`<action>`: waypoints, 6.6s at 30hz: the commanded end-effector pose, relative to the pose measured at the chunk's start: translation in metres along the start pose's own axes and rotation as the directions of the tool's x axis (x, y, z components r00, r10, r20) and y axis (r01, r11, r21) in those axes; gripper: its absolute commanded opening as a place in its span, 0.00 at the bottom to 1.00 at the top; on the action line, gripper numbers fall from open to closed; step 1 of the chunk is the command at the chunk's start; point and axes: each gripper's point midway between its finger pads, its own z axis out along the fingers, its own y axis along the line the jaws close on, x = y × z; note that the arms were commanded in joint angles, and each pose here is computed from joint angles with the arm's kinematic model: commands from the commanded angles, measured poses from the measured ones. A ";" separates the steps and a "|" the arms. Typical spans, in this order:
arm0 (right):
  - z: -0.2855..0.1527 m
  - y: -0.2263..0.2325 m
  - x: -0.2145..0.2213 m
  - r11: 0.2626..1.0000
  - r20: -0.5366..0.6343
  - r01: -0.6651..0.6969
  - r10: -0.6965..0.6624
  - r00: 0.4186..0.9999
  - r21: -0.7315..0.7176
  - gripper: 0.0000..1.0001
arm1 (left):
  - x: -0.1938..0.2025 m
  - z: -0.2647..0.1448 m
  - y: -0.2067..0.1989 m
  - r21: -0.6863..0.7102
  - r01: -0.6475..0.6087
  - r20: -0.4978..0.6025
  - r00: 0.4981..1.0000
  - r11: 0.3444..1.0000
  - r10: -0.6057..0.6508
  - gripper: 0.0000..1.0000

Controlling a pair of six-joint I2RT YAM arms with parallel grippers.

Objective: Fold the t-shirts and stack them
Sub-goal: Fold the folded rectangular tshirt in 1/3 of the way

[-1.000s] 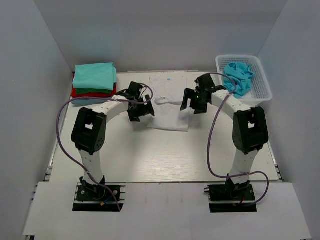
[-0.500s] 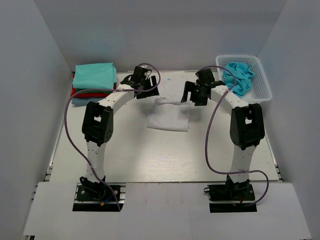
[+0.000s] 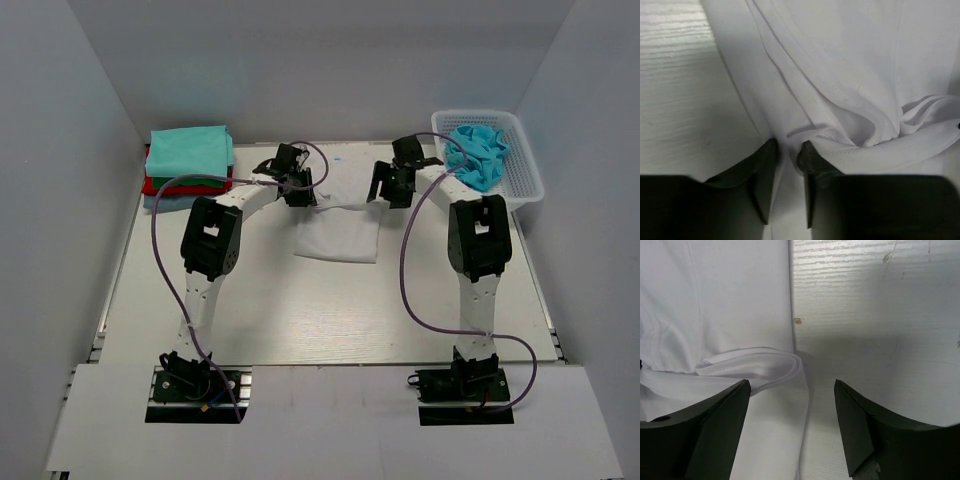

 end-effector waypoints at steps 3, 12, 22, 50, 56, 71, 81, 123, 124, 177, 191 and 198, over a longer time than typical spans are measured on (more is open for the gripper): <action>0.006 0.011 -0.010 0.998 0.010 -0.015 0.016 1.000 -0.056 0.62 | -0.026 -0.025 -0.027 0.091 -0.007 0.067 0.998 0.996 0.001 0.15; -0.002 0.025 -0.027 0.994 0.065 -0.003 0.010 0.998 -0.107 0.00 | -0.040 -0.042 -0.032 0.084 -0.021 0.104 0.994 0.996 0.012 0.00; -0.056 0.036 -0.034 0.991 0.145 0.027 -0.008 0.989 -0.127 0.00 | -0.052 -0.108 -0.034 0.036 -0.021 0.175 0.985 0.999 0.014 0.00; -0.022 0.074 -0.015 0.957 0.015 0.114 -0.114 0.993 -0.268 0.65 | 0.022 -0.107 0.035 -0.256 0.161 -0.013 0.985 0.953 -0.170 1.00; -0.051 0.073 -0.004 0.958 0.042 0.130 -0.124 0.991 -0.255 0.90 | 0.041 -0.133 0.028 -0.213 0.207 -0.024 0.976 0.955 -0.217 1.00; -0.061 0.109 0.098 0.892 -0.061 0.175 -0.219 0.974 -0.417 0.90 | 0.089 -0.144 -0.064 0.168 0.254 -0.123 0.964 0.953 -0.235 1.00; -0.025 0.086 0.176 0.919 -0.237 0.140 -0.239 0.942 -0.368 0.90 | 0.156 -0.220 0.000 -0.066 0.321 -0.105 0.939 0.945 -0.327 1.00; -0.096 0.043 0.148 0.971 -0.139 0.174 -0.197 0.971 -0.163 0.79 | 0.088 -0.109 -0.020 -0.079 0.038 -0.161 0.986 0.996 -0.050 0.55; -0.094 0.045 0.147 0.970 -0.137 0.172 -0.196 0.971 -0.173 0.76 | 0.088 -0.109 -0.020 -0.079 0.038 -0.161 0.986 0.996 -0.050 0.54; -0.079 0.099 0.093 0.703 0.052 0.404 -0.464 0.884 -0.586 0.00 | 0.044 -0.147 0.034 -0.247 0.200 0.109 0.978 0.948 -0.178 0.00; -0.048 0.115 0.069 0.642 0.026 0.348 -0.455 0.890 -0.683 0.16 | 0.007 -0.122 0.049 -0.269 0.216 0.114 0.975 0.939 -0.191 0.99; -0.056 0.103 0.065 0.721 0.007 0.323 -0.404 0.915 -0.613 0.70 | -0.004 -0.169 0.046 -0.279 0.224 0.183 0.967 0.934 -0.177 0.99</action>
